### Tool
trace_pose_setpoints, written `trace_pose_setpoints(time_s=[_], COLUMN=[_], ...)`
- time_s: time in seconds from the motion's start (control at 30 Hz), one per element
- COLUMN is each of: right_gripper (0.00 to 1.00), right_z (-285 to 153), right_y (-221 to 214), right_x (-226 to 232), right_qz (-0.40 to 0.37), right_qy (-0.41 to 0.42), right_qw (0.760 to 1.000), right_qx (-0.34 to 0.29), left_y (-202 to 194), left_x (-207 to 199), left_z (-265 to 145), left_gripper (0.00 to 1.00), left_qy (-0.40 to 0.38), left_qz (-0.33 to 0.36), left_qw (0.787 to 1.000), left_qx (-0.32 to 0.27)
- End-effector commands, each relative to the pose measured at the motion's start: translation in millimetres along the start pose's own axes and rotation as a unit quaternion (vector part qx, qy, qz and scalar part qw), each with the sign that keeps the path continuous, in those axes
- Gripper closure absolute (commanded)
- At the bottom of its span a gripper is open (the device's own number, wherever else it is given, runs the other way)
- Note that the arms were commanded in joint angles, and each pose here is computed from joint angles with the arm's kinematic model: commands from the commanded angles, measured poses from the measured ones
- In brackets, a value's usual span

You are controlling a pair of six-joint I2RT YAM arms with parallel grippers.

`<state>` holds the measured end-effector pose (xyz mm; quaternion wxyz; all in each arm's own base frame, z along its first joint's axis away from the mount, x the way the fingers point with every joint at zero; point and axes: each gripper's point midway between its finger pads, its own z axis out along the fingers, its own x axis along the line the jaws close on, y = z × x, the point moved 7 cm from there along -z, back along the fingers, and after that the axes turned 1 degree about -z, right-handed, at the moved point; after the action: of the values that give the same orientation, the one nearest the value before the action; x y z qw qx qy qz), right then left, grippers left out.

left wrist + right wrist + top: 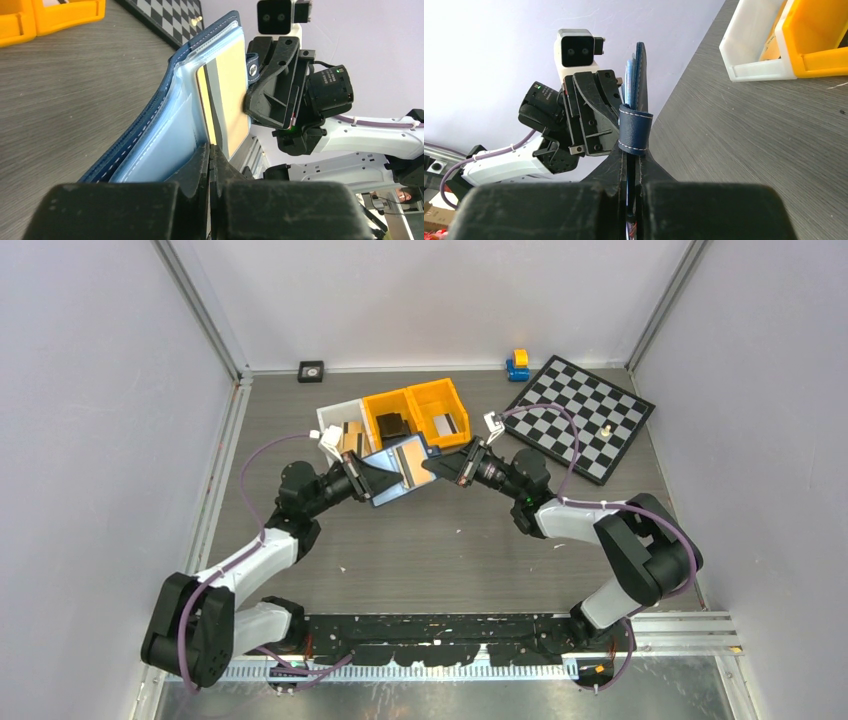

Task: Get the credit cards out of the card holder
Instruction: Remove the credit card from the card holder.

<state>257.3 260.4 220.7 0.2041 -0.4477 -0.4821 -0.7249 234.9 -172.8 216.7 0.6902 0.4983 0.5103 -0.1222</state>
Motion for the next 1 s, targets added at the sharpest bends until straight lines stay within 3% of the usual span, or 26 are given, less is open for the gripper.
trace_pose_setpoints(time_s=[0.0,0.13,0.27,0.4,0.5,0.67,0.97], right_gripper=[0.98,0.98,0.97,0.95,0.94,0.94,0.94], right_z=[-1,-7,-7,-5,-4,-2,3], right_y=[7,10,9,9,8,7,2], right_x=[19,19,19,19,20,25,35], right_qz=[-0.033,-0.044,-0.045,-0.040,-0.037,-0.025,-0.020], right_qy=[0.033,0.016,0.015,0.022,0.030,0.051,0.081], right_qw=[0.999,0.998,0.998,0.999,0.999,0.998,0.996], right_qx=[-0.015,-0.029,-0.029,-0.024,-0.019,-0.014,0.002], left_y=[11,10,10,10,8,7,6], left_x=[6,18,17,2,0,4,6], left_z=[-3,-7,-6,-2,-1,2,8], left_gripper=[1.00,1.00,1.00,0.61,0.52,0.53,0.70], left_qy=[0.048,0.107,0.102,0.029,0.008,0.009,-0.005], left_qz=[0.014,0.011,0.011,0.013,0.010,0.001,-0.009], left_qw=[0.999,0.994,0.995,0.999,1.000,1.000,1.000], left_qx=[-0.023,-0.022,-0.019,-0.009,-0.005,0.004,0.015])
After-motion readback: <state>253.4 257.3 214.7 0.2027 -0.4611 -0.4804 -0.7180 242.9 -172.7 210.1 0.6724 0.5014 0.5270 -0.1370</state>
